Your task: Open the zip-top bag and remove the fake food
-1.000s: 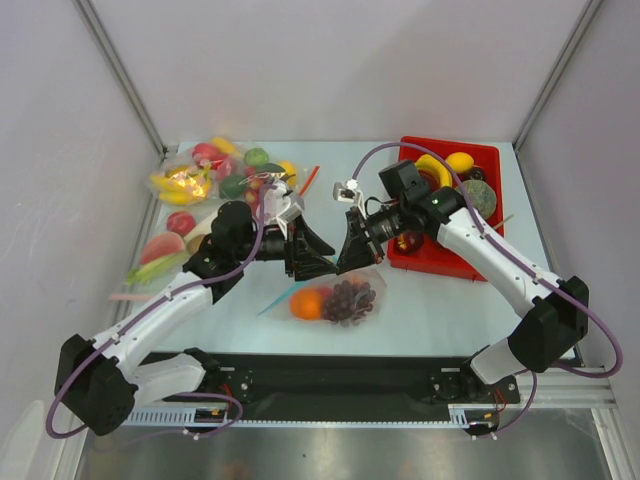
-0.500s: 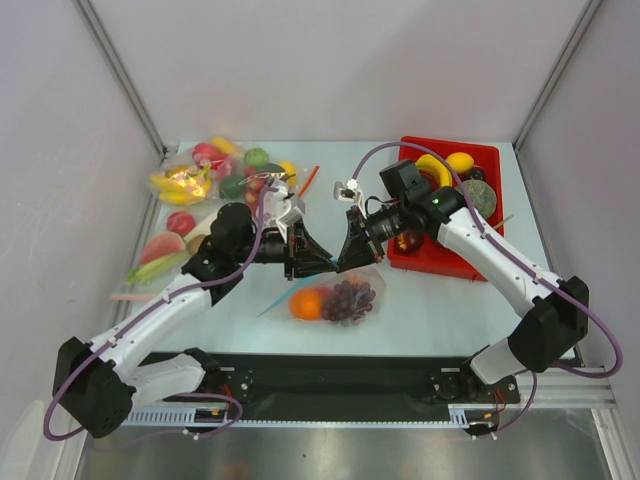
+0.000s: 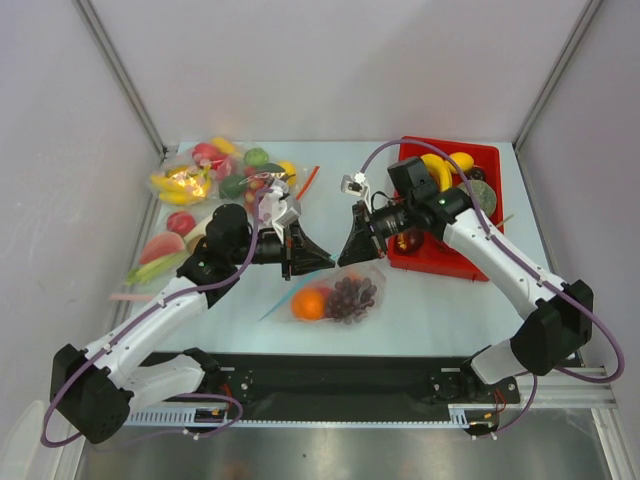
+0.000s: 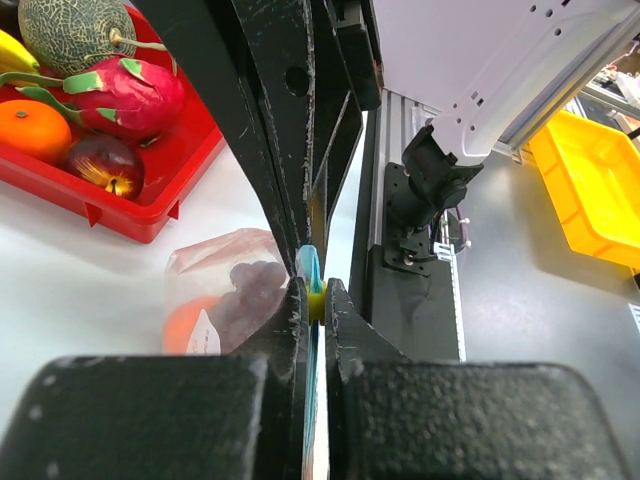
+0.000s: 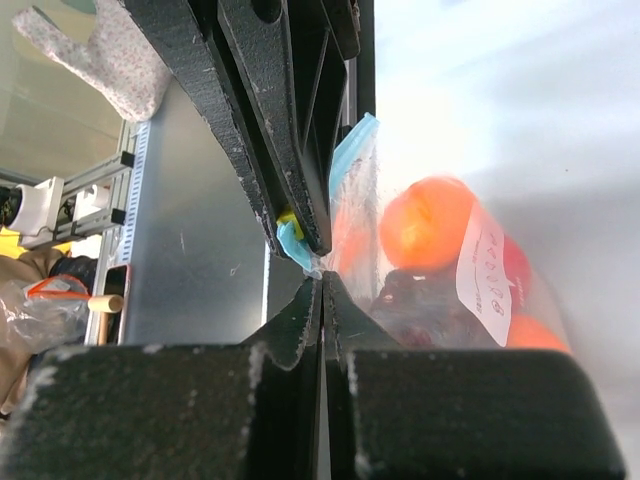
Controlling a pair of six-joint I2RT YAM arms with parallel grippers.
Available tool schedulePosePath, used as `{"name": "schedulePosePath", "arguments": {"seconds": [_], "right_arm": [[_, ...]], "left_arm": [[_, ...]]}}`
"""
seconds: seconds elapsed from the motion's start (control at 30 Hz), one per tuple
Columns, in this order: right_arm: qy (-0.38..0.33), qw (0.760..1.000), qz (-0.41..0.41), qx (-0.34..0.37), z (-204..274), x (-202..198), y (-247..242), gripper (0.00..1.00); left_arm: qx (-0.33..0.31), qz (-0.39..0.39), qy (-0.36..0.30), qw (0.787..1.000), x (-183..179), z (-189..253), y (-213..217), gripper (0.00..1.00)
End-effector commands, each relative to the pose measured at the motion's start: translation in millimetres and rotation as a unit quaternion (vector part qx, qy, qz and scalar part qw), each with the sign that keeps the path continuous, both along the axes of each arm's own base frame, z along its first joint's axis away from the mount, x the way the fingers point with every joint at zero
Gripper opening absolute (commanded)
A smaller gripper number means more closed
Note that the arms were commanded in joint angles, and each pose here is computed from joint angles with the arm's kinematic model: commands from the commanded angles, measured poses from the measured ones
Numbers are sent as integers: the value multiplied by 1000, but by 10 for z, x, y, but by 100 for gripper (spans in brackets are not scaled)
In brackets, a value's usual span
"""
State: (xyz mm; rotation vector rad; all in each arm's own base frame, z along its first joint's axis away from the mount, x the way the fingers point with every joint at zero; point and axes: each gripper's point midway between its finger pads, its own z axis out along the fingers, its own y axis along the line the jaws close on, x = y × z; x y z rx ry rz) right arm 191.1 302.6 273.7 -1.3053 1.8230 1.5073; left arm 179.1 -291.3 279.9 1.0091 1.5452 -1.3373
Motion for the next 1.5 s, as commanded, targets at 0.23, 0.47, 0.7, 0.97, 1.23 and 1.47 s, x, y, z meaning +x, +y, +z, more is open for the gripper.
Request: {"name": "schedulePosePath", "arguments": {"seconds": [0.23,0.47,0.7,0.97,1.23,1.47], "right_arm": [[-56,997,-51,24,218,182,-70,0],[-81,991,-105,25,283,357,-131,0],[-96,983,-154,17,290,533,-224,0],[-106,973,-204,4,255,713,-283,0],[-111,963,-244,-8,213,865,-316,0],[-117,948,-292,-36,113,1079,-374,0]], "left_arm": [[-2,-17,-23,1000,-110,69,53,0],[8,-5,-26,1000,-108,51,92,0],[22,-1,-24,999,-136,19,137,0],[30,6,-25,999,-141,-7,169,0],[35,8,-22,999,-133,-47,171,0],[37,7,-20,999,-136,-69,172,0]]}}
